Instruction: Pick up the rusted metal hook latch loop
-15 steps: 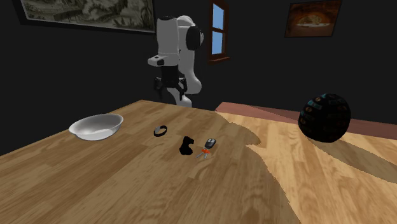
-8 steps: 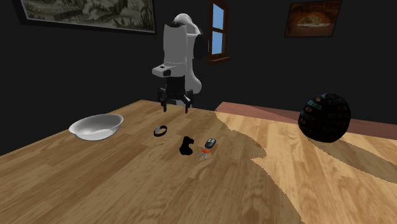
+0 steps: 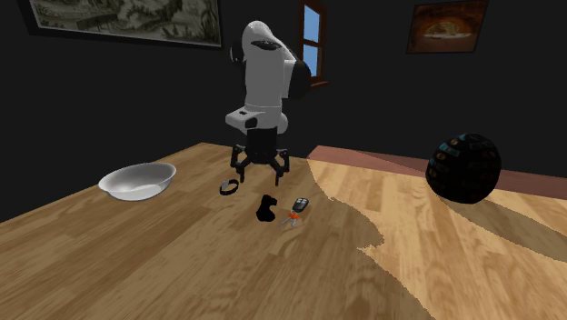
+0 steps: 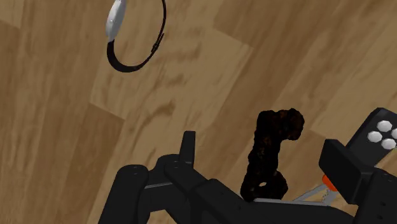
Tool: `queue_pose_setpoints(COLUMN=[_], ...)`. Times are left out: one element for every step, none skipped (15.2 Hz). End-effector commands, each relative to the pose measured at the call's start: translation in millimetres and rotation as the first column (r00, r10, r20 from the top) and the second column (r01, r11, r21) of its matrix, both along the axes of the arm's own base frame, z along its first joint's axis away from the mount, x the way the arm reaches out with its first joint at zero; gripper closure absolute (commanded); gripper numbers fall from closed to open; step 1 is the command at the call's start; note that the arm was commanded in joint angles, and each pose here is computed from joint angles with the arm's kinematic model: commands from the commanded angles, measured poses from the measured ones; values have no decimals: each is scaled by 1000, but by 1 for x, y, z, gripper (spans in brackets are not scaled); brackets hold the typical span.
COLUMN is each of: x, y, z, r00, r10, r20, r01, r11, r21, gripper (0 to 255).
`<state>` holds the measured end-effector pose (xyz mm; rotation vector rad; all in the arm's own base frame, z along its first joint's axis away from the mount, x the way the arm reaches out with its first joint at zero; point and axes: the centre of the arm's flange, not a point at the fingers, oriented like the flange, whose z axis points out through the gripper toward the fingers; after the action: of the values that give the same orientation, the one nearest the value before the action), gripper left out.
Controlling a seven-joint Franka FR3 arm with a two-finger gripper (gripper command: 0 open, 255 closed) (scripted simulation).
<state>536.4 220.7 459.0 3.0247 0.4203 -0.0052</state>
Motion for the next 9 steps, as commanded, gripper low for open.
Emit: queue_pose_setpoints(x=[15, 23, 23, 23, 23, 23, 23, 23, 23], y=[20, 27, 27, 27, 27, 27, 27, 27, 27], z=[-8, -12, -17, -22, -27, -33, -38, -43, -49], r00=[1000, 1000, 1000, 1000, 1000, 1000, 1000, 1000, 1000], r10=[7, 10, 10, 10, 10, 10, 10, 10, 10], r20=[10, 14, 14, 14, 14, 14, 14, 14, 14], r01=[-7, -10, -10, -10, -10, -10, -10, -10, -10], r11=[1000, 1000, 1000, 1000, 1000, 1000, 1000, 1000, 1000], r21=[-4, -7, -7, -7, -7, -7, -7, -7, -7], gripper=[0, 0, 0, 0, 0, 0, 0, 0, 0])
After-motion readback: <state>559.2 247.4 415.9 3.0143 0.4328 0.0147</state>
